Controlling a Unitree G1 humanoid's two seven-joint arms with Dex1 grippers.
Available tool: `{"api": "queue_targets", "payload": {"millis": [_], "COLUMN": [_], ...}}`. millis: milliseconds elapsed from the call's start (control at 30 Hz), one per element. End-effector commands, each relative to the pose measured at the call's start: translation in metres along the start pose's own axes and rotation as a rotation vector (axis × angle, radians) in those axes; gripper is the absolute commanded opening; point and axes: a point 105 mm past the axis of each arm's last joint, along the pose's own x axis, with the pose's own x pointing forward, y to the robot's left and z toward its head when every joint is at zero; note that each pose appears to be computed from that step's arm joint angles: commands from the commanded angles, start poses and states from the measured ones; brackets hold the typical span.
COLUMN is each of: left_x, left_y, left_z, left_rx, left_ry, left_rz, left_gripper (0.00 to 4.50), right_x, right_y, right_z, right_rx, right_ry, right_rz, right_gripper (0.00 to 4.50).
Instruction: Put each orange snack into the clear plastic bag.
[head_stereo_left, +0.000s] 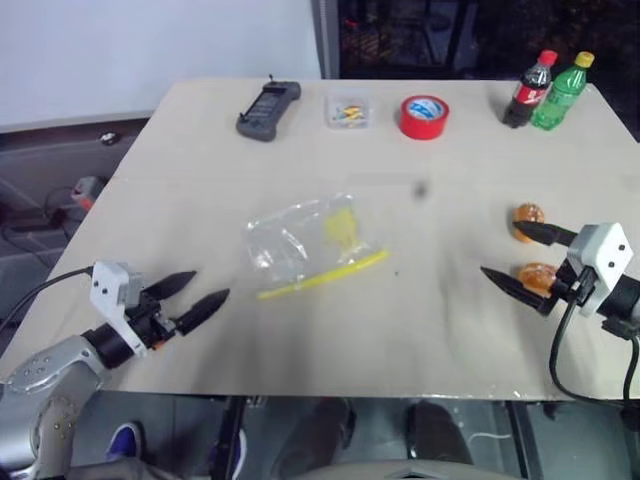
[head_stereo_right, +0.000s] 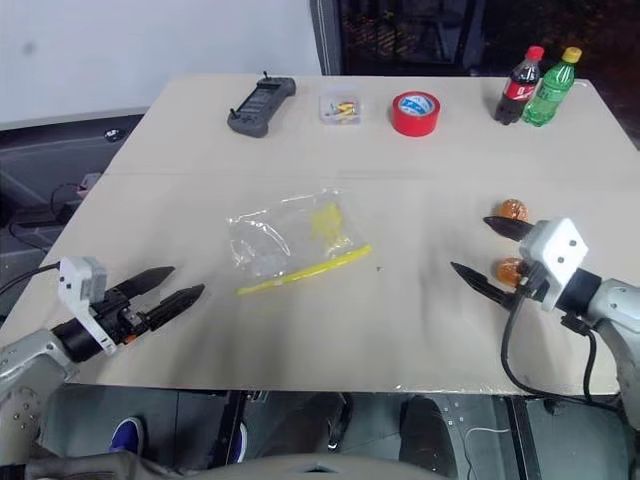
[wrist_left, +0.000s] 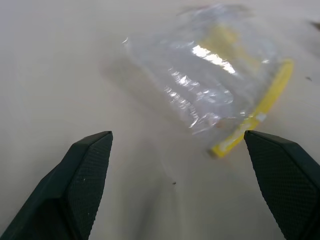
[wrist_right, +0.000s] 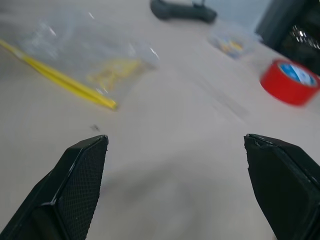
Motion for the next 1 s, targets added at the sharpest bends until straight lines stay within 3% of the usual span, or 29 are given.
{"api": "queue_targets", "payload": {"millis": [33, 167, 300, 533, 633, 800, 867, 900, 933, 1000], "left_x": [0.001, 0.022, 0.049, 0.092, 0.104, 0.121, 0.120, 0.119, 0.116, 0.110], "left_y": [0.004, 0.021, 0.025, 0.000, -0.007, -0.020, -0.026, -0.029, -0.034, -0.043], "left_z": [0.010, 0.013, 0.014, 0.007, 0.004, 0.006, 0.013, 0.017, 0.023, 0.037], "left_rx": [-0.178, -0.258, -0.293, -0.413, -0.485, -0.582, -0.641, -0.667, -0.703, -0.761], "left_ry": [0.000, 0.009, 0.035, 0.119, 0.131, 0.143, 0.135, 0.130, 0.120, 0.093], "left_rz": [-0.067, -0.057, -0.099, -0.298, -0.358, -0.459, -0.507, -0.534, -0.575, -0.646], "left_gripper": [4.46, 4.46, 4.46, 4.46, 3.81, 1.82, 0.66, 0.30, 0.09, 0.09], "right_x": [0.021, 0.041, 0.052, 0.056, 0.055, 0.051, 0.051, 0.051, 0.051, 0.053], "right_y": [0.027, 0.049, 0.057, 0.060, 0.061, 0.061, 0.059, 0.058, 0.057, 0.056], "right_z": [0.027, 0.035, 0.039, 0.038, 0.035, 0.036, 0.037, 0.037, 0.037, 0.035], "right_rx": [-0.052, -0.063, -0.074, -0.100, -0.099, -0.106, -0.124, -0.135, -0.151, -0.188], "right_ry": [-0.112, -0.166, -0.191, -0.185, -0.170, -0.157, -0.155, -0.154, -0.149, -0.133], "right_rz": [0.159, 0.288, 0.309, 0.283, 0.256, 0.196, 0.165, 0.153, 0.138, 0.117], "right_gripper": [4.45, 4.45, 4.45, 4.45, 4.50, 4.50, 4.50, 4.50, 4.50, 4.50]}}
